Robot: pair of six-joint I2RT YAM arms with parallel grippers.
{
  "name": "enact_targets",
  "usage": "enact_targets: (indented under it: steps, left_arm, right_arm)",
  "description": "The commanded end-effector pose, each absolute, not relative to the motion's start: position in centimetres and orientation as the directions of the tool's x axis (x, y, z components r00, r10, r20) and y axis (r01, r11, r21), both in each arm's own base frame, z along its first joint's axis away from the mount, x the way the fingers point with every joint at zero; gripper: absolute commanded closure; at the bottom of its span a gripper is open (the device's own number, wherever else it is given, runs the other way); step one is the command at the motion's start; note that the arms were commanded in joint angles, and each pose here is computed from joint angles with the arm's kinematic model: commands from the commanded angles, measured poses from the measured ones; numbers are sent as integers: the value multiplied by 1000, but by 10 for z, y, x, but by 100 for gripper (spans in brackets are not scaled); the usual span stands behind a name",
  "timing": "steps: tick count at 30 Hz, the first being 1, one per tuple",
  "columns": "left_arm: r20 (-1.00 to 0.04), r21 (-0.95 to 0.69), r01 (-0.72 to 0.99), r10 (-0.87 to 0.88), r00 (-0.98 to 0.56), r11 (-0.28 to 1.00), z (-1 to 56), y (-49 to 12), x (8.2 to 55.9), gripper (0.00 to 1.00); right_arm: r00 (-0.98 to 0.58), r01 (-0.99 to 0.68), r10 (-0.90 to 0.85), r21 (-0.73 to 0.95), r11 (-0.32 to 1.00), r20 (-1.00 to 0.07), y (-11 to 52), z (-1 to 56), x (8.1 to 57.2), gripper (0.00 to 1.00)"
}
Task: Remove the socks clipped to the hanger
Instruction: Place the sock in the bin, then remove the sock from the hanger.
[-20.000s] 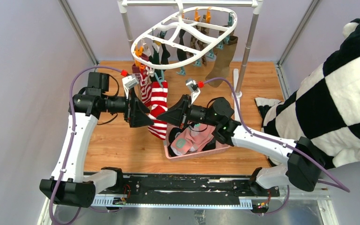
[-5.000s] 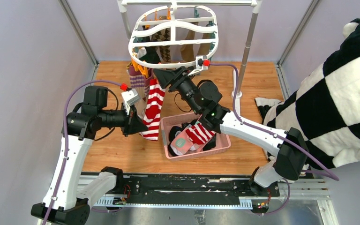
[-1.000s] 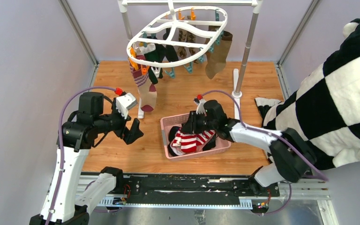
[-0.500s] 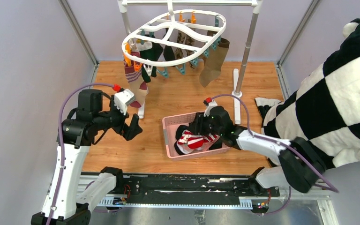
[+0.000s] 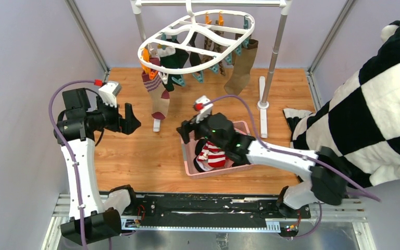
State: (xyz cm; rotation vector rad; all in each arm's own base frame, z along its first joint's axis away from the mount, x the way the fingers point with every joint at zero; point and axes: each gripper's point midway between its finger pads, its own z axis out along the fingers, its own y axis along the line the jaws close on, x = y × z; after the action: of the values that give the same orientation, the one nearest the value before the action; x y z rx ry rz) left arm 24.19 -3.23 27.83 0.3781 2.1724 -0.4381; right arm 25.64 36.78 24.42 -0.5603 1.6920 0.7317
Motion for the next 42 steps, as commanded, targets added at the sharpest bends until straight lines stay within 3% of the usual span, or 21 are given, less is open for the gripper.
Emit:
enact_targets:
  steps: [1,13,20,23,27,29,31,42]
  left_arm:
    - [-838,-185,432,88,-538,883,292,-28,245,0]
    - [-803,-203,366,59,-592,908,275,3,244,0]
    - [-798,-193,366,71,-599,910,272,11,242,0]
    - [-796,-179,374,90,-599,910,270,11,240,0]
    - [-796,-176,382,98,-597,907,267,10,238,0]
    - [-799,-185,386,90,-594,904,269,8,238,0]
    - [-804,-191,395,87,-588,899,271,5,237,0]
    - [-858,-154,465,116,-501,872,295,-18,216,0]
  right_arm:
    - [-44,-719,-91,-32,695,-995,417,241,283,8]
    - [130,-432,-147,-190,881,-980,500,248,391,3]
    - [171,-406,-140,-199,892,-975,540,246,425,5]
    - [184,-417,-123,-191,889,-975,545,253,427,22]
    - [219,-481,-31,-135,866,-975,541,274,410,75]
    - [225,-503,-13,-128,855,-974,536,283,401,91]
    - [230,-525,-4,-127,842,-973,532,288,388,96]
    - [179,-768,179,-24,640,-967,508,333,285,96]
